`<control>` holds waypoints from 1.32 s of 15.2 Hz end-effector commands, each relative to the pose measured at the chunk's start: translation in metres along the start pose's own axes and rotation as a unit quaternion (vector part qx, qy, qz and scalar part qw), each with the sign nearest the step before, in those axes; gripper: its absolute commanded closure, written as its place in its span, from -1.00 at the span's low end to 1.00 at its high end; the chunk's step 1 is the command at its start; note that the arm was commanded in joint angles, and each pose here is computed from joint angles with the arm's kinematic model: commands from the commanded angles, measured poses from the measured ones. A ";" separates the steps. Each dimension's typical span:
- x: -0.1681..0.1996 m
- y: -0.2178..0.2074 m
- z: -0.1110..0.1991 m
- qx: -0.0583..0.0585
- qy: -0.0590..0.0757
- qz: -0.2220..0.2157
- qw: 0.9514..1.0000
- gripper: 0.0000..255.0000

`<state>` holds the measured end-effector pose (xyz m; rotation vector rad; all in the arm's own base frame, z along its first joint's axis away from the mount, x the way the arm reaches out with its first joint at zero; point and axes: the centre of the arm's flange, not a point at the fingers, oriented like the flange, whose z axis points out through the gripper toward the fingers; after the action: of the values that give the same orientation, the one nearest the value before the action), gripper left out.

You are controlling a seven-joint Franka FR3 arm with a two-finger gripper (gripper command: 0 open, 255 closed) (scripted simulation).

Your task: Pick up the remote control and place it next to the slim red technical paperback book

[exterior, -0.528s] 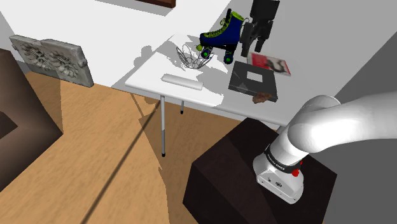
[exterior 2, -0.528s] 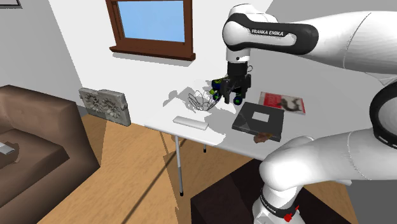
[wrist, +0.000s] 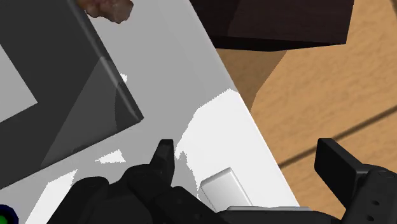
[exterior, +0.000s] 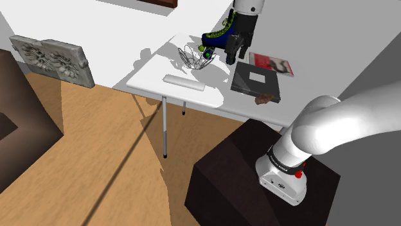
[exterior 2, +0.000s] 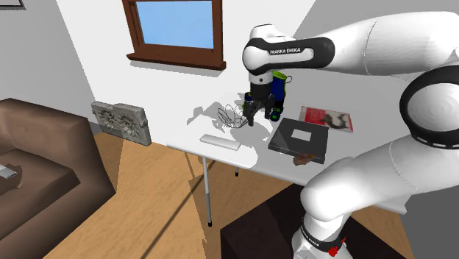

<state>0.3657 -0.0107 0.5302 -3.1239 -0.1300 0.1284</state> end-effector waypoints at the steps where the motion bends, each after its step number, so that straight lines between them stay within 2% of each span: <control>1: 0.020 -0.002 0.015 -0.003 0.005 -0.016 1.000 -1.00; 10: 0.113 -0.015 0.081 -0.013 0.023 -0.084 0.996 -1.00; 20: 0.210 -0.042 0.148 -0.024 0.041 -0.157 0.986 -1.00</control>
<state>0.5517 0.0477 0.3724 -3.1010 -0.6069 -0.0014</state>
